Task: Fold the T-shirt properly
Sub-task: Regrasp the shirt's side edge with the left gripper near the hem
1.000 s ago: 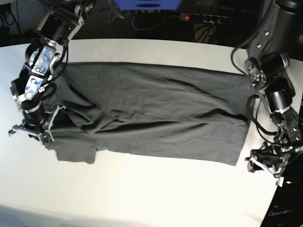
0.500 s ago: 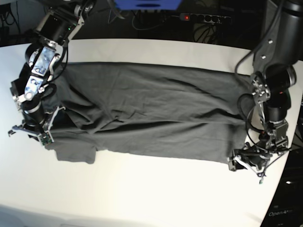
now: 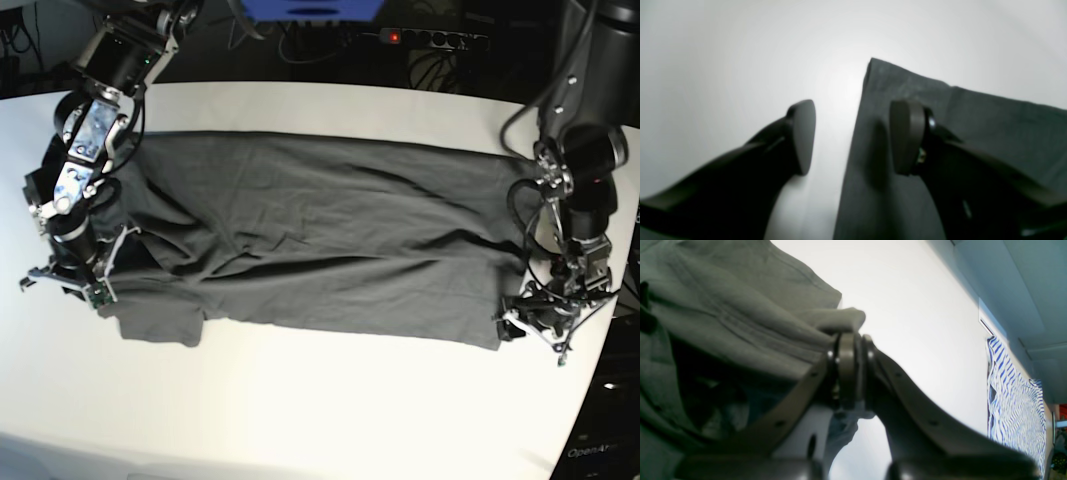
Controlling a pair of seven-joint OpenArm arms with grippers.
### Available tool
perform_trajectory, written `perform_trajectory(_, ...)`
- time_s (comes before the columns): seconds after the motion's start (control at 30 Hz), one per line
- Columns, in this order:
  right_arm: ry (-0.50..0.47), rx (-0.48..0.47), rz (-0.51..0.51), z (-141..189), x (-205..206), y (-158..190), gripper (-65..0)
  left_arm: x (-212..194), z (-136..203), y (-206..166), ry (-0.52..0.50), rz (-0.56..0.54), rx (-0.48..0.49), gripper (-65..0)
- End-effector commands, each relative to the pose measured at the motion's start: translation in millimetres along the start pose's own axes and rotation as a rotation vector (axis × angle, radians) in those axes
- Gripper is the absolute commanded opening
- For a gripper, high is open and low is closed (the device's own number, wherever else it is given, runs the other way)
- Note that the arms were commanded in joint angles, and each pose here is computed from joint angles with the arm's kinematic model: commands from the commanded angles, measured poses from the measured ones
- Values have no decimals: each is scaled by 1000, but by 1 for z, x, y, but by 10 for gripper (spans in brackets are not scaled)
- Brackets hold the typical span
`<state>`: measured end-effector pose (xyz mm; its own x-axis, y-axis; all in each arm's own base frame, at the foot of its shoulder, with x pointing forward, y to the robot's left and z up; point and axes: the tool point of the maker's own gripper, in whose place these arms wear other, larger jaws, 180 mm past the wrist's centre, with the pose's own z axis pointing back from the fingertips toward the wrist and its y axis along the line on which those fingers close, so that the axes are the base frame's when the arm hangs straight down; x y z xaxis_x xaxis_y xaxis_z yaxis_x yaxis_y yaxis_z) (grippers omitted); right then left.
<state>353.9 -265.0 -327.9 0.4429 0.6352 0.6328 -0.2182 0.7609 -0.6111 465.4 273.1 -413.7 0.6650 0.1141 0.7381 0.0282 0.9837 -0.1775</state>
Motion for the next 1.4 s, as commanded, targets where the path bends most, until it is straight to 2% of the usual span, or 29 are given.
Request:
perform_trajectory(0.0,-54,-43,2,1,16,-16,-649,29,5,4,-71,-6,3,-302)
perform_trajectory(0.23,-55,-39,6,2,16,-14,-649,27,-1,-10,-87,-3,-20,-302)
perform_trajectory(0.4,-55,-39,6,2,16,-14,-649,3,-8,-14,-77,45,-37,-302)
perform_trajectory(0.93,-55,-41,6,2,17,-14,-649,-3,-9,-15,-82,57,-39,-310)
perform_trajectory(1.0,-55,-41,6,2,17,-14,-649,-3,-9,-16,-80,57,-41,-329)
perform_trajectory(1.17,-54,-40,7,2,16,-14,-649,-9,-10,-17,-36,57,-43,-474)
perform_trajectory(1.23,-54,-40,7,2,16,-14,-649,-10,-10,-17,-33,58,-43,-500)
perform_trajectory(1.37,-54,-40,7,2,16,-14,-649,-11,-11,-20,-32,60,-49,-508)
